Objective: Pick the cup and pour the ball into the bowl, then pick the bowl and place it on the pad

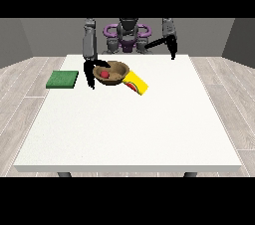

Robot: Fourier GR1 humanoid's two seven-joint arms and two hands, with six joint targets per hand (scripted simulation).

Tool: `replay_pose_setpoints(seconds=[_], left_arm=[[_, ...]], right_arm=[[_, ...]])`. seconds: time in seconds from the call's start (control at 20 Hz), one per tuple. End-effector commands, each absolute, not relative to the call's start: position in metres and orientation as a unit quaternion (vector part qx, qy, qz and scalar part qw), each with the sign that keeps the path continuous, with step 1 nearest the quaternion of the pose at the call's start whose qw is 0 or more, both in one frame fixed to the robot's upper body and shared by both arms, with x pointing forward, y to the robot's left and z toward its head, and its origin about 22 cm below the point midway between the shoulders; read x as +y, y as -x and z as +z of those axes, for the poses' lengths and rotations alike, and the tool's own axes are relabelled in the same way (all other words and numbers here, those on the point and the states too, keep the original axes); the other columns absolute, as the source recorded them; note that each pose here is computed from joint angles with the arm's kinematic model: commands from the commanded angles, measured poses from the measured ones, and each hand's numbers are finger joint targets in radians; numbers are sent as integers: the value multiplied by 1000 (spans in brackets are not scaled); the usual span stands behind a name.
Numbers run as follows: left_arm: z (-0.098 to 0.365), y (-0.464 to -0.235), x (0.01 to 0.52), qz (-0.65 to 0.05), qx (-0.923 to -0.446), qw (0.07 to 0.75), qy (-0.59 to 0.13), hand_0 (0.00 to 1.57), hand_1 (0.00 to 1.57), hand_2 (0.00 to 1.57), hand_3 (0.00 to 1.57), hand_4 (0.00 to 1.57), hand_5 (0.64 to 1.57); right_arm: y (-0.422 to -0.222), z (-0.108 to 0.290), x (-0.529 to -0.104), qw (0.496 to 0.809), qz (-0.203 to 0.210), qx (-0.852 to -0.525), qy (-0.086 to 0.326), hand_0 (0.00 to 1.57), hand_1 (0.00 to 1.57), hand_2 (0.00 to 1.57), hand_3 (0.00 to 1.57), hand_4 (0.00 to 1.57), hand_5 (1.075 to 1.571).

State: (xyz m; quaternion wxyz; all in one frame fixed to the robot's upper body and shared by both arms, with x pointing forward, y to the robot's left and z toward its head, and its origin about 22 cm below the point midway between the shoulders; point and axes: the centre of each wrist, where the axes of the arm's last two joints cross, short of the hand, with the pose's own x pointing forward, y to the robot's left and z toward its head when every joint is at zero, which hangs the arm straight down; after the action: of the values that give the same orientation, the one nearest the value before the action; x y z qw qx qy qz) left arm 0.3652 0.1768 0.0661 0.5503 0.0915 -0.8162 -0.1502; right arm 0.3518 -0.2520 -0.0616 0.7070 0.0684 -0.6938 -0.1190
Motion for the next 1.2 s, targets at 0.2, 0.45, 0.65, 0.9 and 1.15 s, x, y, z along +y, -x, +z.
replay_pose_setpoints(seconds=[0.2,0.45,0.65,0.9,1.15], left_arm=[[82,-366,186,-156,-821,544,-80,0,0,0,0,0,1567],[61,-360,190,-146,-812,560,-76,0,0,0,0,0,1569],[61,-363,219,-131,-800,578,-91,0,0,0,0,0,1570],[29,-360,253,-100,-771,617,-117,0,0,0,0,0,1570],[12,-348,263,-94,-760,629,-131,0,0,0,0,0,1570]], right_arm=[[-316,-104,-262,791,-95,-604,38,1571,1571,1571,1571,960,1556],[-333,-87,-260,801,-78,-589,68,1571,1571,1571,1571,1034,1551],[-350,-65,-267,816,-67,-567,87,1571,1571,1571,1571,1026,1555],[-384,-18,-245,829,-30,-556,55,1571,1571,1571,1571,1039,1559],[-382,-2,-288,839,-43,-540,54,1571,1571,1571,1571,1067,1552]])
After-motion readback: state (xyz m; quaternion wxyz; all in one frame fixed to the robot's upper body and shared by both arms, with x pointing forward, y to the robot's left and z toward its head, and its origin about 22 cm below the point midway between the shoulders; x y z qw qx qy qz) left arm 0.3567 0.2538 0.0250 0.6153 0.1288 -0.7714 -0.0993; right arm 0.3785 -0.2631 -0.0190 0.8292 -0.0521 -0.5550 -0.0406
